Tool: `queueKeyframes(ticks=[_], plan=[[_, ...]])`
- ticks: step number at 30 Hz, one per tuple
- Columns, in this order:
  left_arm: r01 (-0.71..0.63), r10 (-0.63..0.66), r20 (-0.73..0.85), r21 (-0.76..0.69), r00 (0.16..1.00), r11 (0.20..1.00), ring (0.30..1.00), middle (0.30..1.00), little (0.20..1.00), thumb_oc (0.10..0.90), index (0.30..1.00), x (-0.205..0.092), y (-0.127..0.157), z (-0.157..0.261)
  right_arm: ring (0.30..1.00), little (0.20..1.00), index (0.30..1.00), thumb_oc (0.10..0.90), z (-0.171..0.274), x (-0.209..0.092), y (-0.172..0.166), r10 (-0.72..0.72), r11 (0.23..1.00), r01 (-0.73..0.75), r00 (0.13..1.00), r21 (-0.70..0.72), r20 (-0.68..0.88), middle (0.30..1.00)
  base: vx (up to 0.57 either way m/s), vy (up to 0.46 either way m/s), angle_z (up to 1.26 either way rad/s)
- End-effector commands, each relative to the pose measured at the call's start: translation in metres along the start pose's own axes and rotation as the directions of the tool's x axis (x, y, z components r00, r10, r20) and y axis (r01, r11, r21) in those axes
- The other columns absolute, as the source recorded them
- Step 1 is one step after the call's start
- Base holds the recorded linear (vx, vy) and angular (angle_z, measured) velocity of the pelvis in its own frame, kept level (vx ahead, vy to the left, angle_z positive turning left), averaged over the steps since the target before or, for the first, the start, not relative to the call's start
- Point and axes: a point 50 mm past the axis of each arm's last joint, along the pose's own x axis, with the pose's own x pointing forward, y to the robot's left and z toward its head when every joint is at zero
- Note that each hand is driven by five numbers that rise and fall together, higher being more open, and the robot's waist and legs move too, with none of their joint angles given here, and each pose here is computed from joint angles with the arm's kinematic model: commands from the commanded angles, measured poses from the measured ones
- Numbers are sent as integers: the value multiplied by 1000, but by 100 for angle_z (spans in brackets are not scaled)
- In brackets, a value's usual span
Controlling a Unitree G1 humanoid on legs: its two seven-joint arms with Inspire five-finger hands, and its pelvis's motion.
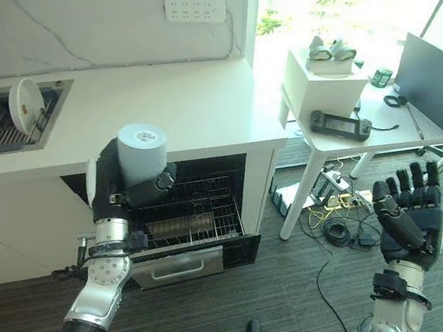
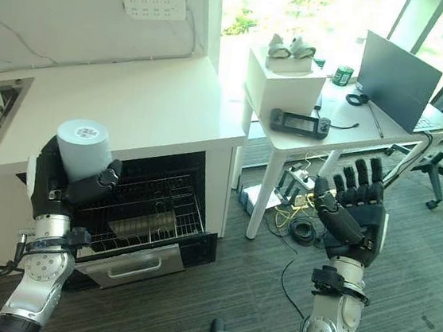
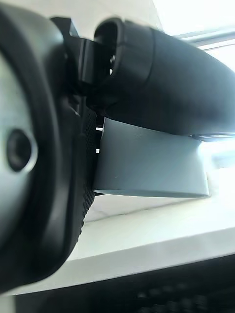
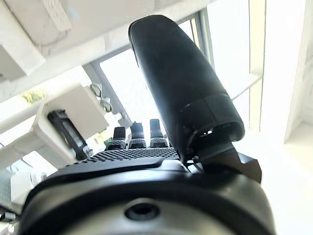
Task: Place the dishes in the dishwasher.
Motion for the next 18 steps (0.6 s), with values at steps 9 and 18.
queueKeyframes(ticks=[9, 18], plan=[[-277, 198, 542, 68, 817, 959, 300, 300, 300, 400, 300, 16, -17, 62, 900, 900, 900, 800, 1, 19, 108, 671, 735, -663, 742, 144, -7, 900, -9, -42, 4], [-267, 168, 579, 90, 798, 959, 300, 300, 300, 400, 300, 16, -46, 56, 900, 900, 900, 800, -23, 26, 173, 816, 571, -788, 575, 231, -56, 900, 8, -71, 20]])
